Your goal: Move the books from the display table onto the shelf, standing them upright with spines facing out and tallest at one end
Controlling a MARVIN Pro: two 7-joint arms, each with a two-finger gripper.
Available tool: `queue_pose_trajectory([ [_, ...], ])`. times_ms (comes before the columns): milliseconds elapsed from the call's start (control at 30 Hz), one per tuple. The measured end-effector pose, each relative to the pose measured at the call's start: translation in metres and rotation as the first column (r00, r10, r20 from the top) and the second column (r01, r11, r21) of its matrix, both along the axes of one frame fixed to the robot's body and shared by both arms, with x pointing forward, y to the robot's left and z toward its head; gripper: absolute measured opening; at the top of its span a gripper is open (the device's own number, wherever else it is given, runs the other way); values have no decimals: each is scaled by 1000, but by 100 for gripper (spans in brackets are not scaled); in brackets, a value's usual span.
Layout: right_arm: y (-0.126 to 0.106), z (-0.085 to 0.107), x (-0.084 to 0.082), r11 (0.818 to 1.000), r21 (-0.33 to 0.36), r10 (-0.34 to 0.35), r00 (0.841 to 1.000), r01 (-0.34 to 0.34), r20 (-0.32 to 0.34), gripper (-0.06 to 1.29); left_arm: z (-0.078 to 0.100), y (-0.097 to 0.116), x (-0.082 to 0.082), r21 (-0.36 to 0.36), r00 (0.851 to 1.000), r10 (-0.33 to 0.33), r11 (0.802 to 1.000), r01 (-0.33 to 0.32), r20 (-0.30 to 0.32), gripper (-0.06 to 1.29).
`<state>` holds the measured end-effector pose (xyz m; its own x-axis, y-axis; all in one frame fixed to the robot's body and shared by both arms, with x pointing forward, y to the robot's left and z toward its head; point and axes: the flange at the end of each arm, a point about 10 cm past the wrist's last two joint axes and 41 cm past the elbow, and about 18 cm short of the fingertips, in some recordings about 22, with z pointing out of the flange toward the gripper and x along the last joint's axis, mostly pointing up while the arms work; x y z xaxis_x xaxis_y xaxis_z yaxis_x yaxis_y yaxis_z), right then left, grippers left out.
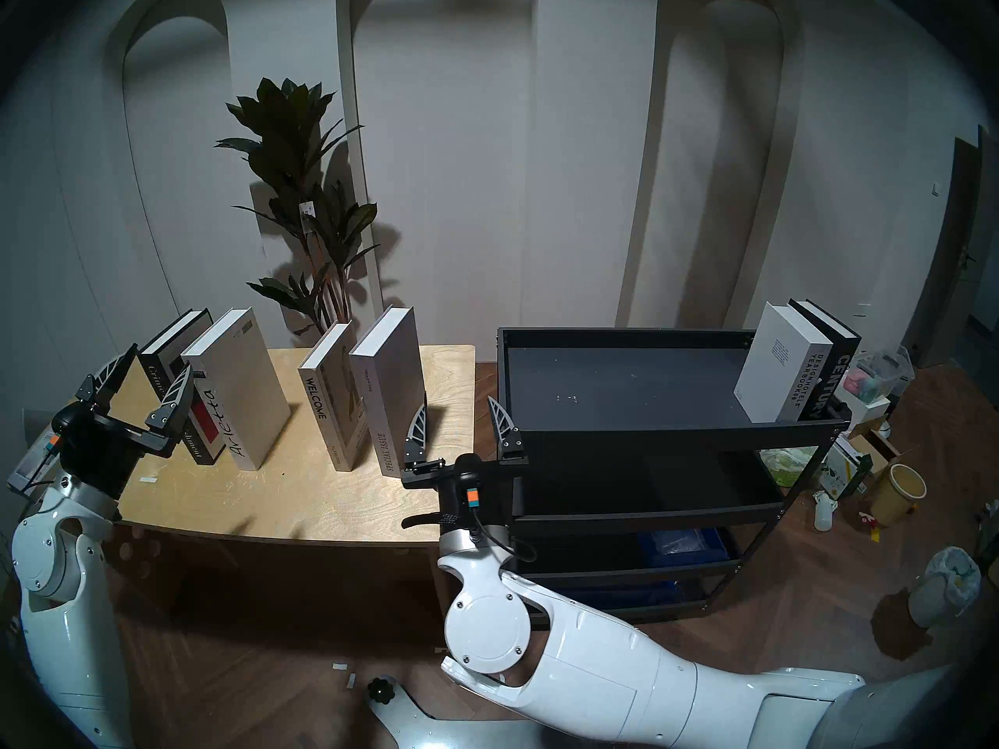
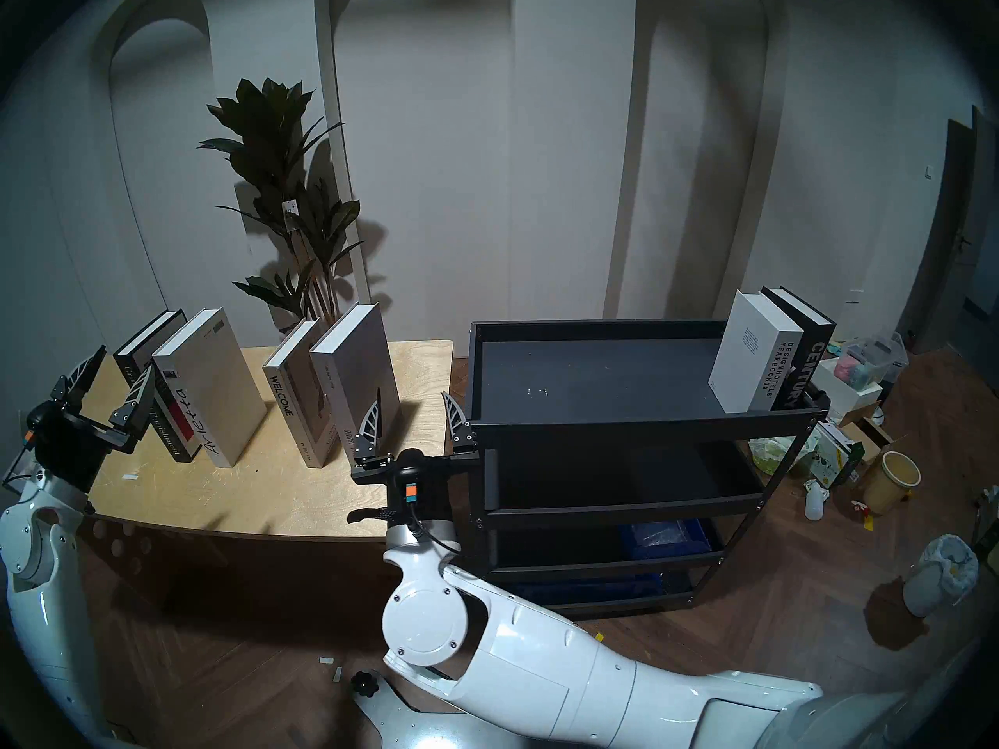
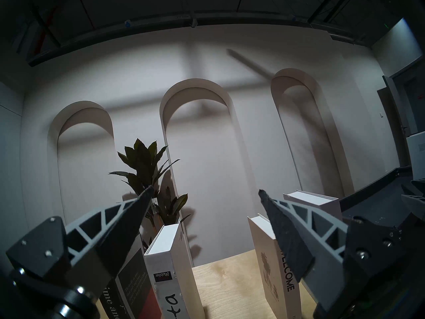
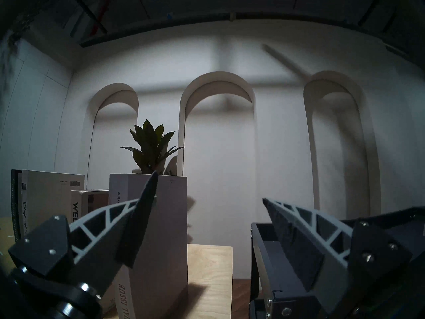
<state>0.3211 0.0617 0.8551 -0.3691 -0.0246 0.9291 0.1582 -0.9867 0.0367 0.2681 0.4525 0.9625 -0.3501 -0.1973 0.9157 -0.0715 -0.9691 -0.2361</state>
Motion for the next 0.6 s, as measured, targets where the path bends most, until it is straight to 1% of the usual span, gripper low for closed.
queue_pose_trajectory([
  [167, 21, -6, -1, 998, -62, -5, 999, 7, 34, 122, 0, 0, 0, -1, 1000, -3, 1000, 3, 1, 124],
  [367, 44, -9, -4, 995, -102, 3, 998, 3, 58, 122, 0, 0, -1, -2, 1000, -4, 1000, 4, 2, 124],
  [500, 57, -9, -4, 995, -103, 10, 999, -5, 47, 122, 0, 0, -1, -2, 1000, -4, 1000, 4, 3, 124],
  [600, 67, -11, -4, 996, -90, 13, 1000, -12, 17, 122, 0, 1, -1, -3, 1000, -4, 1000, 4, 3, 124],
])
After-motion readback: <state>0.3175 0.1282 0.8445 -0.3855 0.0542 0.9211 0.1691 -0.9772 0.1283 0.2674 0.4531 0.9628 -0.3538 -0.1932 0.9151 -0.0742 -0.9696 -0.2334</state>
